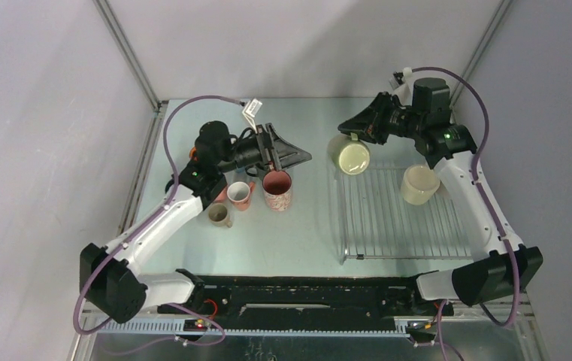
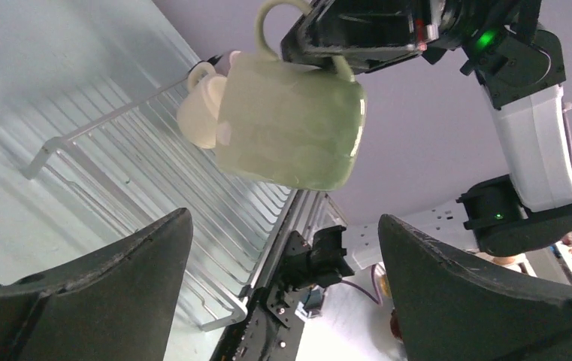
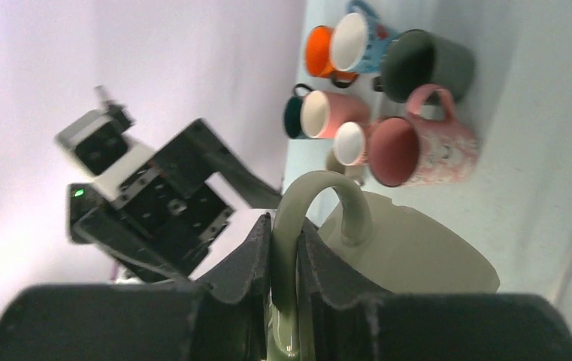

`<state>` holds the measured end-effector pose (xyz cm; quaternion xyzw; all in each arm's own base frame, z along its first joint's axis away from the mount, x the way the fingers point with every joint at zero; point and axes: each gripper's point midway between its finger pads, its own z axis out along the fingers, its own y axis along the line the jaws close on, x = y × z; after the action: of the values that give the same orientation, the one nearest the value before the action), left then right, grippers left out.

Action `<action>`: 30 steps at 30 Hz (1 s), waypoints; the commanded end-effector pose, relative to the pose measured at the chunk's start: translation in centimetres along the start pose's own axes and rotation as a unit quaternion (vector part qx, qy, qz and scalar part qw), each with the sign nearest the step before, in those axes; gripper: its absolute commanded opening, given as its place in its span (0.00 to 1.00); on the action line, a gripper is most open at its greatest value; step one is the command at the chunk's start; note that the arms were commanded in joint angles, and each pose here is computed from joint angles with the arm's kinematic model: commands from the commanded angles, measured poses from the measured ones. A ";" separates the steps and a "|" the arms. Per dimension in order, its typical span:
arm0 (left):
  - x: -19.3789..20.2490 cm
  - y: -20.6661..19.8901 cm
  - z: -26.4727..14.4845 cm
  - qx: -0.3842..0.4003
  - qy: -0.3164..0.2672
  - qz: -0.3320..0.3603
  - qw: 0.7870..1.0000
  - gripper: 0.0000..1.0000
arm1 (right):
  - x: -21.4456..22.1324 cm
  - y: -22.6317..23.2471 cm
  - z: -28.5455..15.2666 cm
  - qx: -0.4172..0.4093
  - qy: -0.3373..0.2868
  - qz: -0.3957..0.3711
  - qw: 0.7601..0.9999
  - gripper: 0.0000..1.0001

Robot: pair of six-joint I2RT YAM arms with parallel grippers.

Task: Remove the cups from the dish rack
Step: Place the cup at the center of the board.

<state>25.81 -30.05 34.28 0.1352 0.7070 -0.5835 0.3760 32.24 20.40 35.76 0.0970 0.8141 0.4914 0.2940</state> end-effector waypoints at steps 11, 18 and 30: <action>-3.5 -3.1 -0.8 0.151 -0.047 0.046 0.986 1.00 | 0.2 12.4 -2.1 -0.227 0.079 -0.003 0.971 0.00; -3.8 -5.0 -0.8 0.209 -0.029 0.030 0.977 0.98 | 0.5 14.4 -2.4 -0.268 0.108 0.015 0.957 0.00; -3.7 -12.3 -4.4 0.355 -0.030 0.028 0.934 0.71 | 0.9 16.5 -2.2 -0.321 0.147 0.018 0.935 0.00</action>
<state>23.52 -29.26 42.81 0.1998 0.5035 -0.7663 0.3455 30.04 27.48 45.44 -0.0040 0.6897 0.7076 0.1536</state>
